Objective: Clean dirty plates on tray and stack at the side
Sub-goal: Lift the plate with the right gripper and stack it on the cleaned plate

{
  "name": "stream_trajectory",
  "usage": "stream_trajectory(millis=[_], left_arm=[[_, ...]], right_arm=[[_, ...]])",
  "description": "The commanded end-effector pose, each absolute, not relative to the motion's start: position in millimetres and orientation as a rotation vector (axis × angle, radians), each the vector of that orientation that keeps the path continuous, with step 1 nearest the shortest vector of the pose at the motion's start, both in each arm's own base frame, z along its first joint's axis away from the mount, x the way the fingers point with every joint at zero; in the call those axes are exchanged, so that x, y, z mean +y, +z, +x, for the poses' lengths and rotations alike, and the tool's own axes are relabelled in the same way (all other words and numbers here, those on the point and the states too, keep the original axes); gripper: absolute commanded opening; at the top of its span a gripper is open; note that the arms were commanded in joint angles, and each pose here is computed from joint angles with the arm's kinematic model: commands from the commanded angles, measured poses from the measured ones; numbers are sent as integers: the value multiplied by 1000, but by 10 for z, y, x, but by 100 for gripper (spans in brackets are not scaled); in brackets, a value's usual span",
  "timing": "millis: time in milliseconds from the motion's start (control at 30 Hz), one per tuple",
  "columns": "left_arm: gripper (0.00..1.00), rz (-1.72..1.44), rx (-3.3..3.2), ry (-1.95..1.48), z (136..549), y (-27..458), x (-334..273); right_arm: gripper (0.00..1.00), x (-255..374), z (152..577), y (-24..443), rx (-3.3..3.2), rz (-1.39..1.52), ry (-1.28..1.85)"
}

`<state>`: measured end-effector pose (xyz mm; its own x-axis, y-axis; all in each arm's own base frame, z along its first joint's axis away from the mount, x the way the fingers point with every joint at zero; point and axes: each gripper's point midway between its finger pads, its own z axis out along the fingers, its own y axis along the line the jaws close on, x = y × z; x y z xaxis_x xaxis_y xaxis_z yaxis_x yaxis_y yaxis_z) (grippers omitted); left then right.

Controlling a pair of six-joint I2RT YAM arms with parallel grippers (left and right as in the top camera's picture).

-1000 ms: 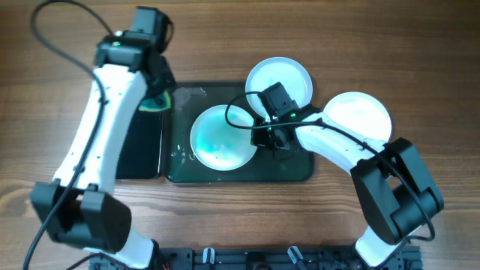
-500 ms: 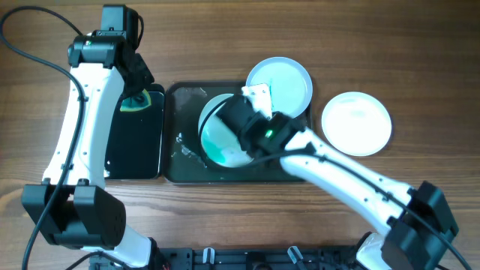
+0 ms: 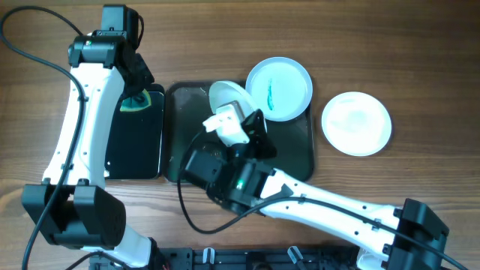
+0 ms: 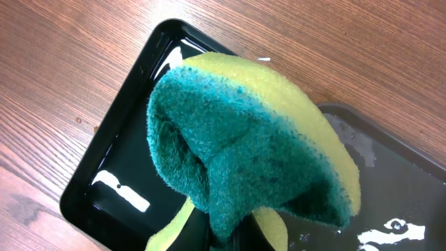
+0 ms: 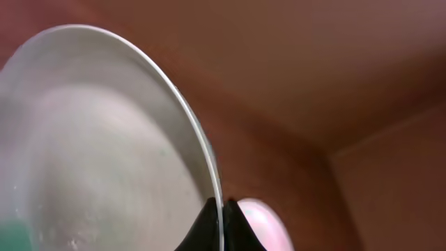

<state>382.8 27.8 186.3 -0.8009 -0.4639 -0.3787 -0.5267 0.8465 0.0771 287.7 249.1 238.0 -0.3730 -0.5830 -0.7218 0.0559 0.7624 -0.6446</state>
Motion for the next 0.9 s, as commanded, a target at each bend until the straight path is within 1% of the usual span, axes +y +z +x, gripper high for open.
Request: stream_trajectory(millis=[0, 200, 333, 433, 633, 700, 767, 867], left_arm=[[4, -735, 2682, 255, 3837, 1847, 285], [4, -736, 2699, 264, 3796, 1835, 287], [4, -736, 2699, 264, 3796, 1835, 287], [4, -736, 2699, 264, 3796, 1835, 287], [4, -736, 2698, 263, 3798, 1835, 286], [4, -736, 2699, 262, 3798, 1835, 286], [4, -736, 2699, 262, 3798, 1835, 286], [4, -734, 2707, 234, 3800, 1826, 250]], right_arm=[[4, 2429, 2883, 2700, 1728, -399, -827], [4, 2429, 2885, 2699, 1729, -399, -827], [4, 2482, 2884, 2593, 1780, -422, -769], [4, 2566, 2894, 2337, 1917, -442, -624], [4, 2521, 2911, 1785, 2290, -269, -288], [4, 2558, 2922, 1596, 2456, -249, -113], [4, 2572, 2966, 1524, 2557, -236, 39], [4, 2550, 3068, 1562, 2636, -230, 272]])
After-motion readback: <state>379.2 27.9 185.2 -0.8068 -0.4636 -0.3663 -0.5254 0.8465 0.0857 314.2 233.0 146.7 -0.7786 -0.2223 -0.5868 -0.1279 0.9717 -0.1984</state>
